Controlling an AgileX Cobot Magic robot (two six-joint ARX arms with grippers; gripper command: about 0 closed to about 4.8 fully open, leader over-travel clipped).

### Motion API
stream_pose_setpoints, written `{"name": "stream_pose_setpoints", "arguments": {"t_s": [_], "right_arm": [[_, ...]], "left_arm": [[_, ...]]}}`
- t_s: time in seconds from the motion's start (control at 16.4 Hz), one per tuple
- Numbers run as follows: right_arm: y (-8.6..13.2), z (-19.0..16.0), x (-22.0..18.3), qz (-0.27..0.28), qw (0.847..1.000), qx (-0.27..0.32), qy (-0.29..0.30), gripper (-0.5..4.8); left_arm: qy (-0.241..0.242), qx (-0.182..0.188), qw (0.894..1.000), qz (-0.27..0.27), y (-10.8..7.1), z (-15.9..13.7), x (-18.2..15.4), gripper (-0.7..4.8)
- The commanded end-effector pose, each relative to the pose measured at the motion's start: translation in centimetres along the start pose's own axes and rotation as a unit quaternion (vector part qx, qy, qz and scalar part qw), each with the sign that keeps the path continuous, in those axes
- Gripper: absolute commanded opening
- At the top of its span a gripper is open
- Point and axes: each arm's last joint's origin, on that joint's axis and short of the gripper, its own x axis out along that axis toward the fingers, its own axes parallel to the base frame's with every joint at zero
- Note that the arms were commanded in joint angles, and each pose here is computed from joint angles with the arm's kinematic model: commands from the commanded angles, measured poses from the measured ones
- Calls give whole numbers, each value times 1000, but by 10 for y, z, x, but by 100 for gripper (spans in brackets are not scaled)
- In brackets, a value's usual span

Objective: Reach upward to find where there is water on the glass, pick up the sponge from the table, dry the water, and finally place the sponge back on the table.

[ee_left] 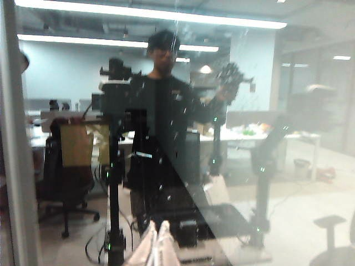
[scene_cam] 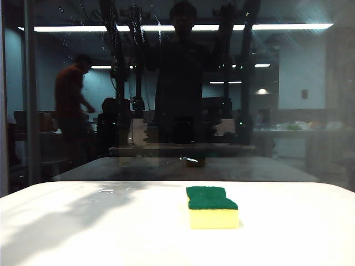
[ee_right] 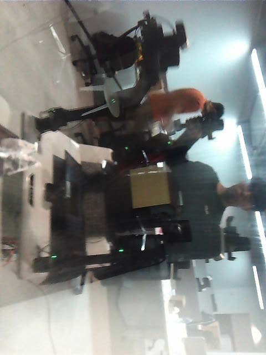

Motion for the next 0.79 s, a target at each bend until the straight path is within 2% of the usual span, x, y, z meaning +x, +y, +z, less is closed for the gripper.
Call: {"name": "stream_pose_setpoints", "arguments": {"t_s": [0.06,0.24,0.37,0.49,0.55,0.67,0.79], "right_arm": [[1,3,-1,4,1000,-2,-9,-9],[1,2,-1,8,1000,-1,-7,-9],[1,1,-1,8,1000,0,1,-9],[1,-2,-1,15,1000,2,15,-9],[2,-3,-1,41,999,3,24,-9],[4,-3,-2,65,998,3,28,-9],[6,-3,-2,106,994,4,34,-9]], "left_arm": [[4,-1,1000,1,1,-3,5,-6],[4,-1,1000,-5,1,-3,5,-6],[4,-1,1000,-28,-1,-3,5,-6],[5,-1,997,-71,-3,-2,4,-6],[6,-1,995,-102,-5,-2,4,-6],[9,-28,990,-140,-7,-2,3,-6],[6,-53,979,-194,-10,1,2,-6]]}}
